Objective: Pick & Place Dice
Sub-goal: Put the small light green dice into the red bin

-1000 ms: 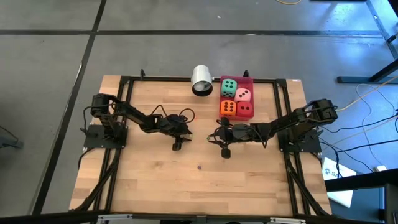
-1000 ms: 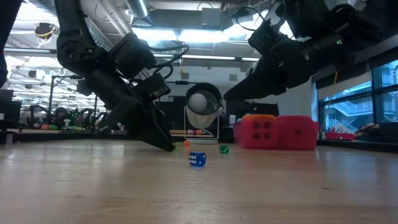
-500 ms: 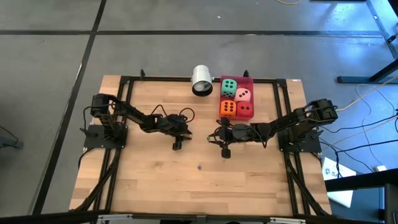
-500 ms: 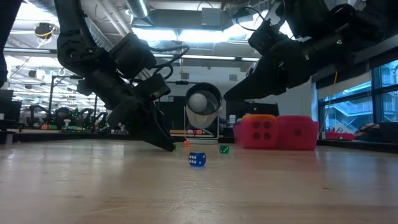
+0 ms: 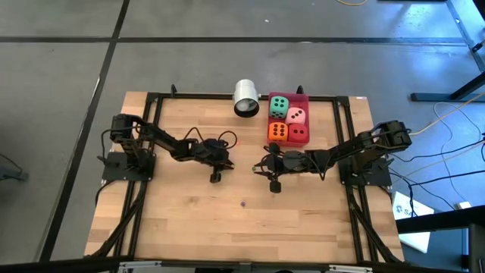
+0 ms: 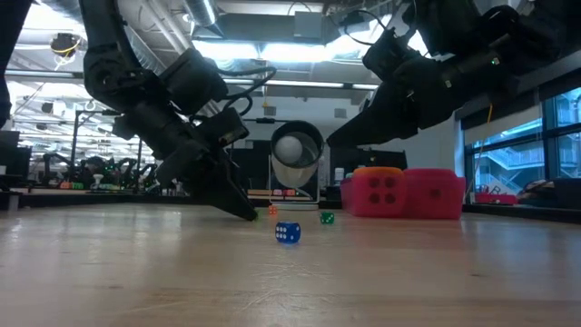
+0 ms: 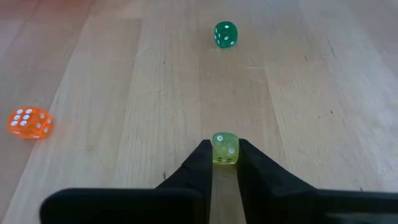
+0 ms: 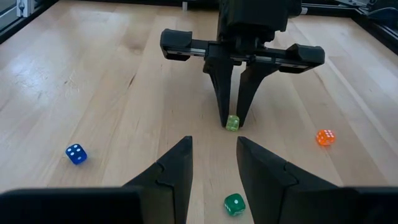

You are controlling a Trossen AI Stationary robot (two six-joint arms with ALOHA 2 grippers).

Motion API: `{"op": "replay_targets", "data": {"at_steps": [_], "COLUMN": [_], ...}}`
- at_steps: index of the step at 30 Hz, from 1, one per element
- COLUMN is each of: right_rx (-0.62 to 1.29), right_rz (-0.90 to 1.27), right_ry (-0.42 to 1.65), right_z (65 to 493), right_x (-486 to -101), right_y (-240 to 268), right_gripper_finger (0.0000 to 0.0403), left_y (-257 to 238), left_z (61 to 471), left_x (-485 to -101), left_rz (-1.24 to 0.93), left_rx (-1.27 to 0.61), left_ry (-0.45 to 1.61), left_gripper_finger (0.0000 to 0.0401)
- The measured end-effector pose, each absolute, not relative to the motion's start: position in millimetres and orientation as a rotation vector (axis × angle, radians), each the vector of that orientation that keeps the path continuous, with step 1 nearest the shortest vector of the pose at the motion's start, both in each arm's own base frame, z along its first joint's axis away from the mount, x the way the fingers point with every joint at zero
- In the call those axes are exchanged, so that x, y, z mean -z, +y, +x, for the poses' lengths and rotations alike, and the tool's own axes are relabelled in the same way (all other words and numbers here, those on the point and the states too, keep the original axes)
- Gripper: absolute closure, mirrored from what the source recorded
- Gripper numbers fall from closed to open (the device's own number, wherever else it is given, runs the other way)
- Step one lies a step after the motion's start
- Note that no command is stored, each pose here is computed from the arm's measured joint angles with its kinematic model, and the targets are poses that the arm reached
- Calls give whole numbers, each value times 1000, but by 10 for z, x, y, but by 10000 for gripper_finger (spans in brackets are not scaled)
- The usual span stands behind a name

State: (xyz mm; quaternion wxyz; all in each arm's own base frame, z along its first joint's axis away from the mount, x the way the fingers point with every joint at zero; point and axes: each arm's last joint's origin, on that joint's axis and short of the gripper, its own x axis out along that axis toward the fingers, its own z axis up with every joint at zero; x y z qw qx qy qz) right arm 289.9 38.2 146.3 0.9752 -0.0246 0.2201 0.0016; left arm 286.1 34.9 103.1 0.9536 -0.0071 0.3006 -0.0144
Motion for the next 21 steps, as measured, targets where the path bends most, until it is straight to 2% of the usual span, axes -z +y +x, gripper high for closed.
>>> {"op": "replay_targets", "data": {"at_steps": [13, 21], "right_rx": [-4, -3], "right_rz": [-50, -49], "right_ry": [445, 445], "right_z": [2898, 2898], "right_x": [-1462, -1462], "right_y": [383, 382], "right_gripper_finger": [278, 278], "left_y": [347, 321], "left_z": [2860, 2785], "left_x": [-1085, -1468], "left_rz": [-11, 30], "left_rx": [31, 46], "left_ry": [585, 491], "left_gripper_finger": [363, 365]}}
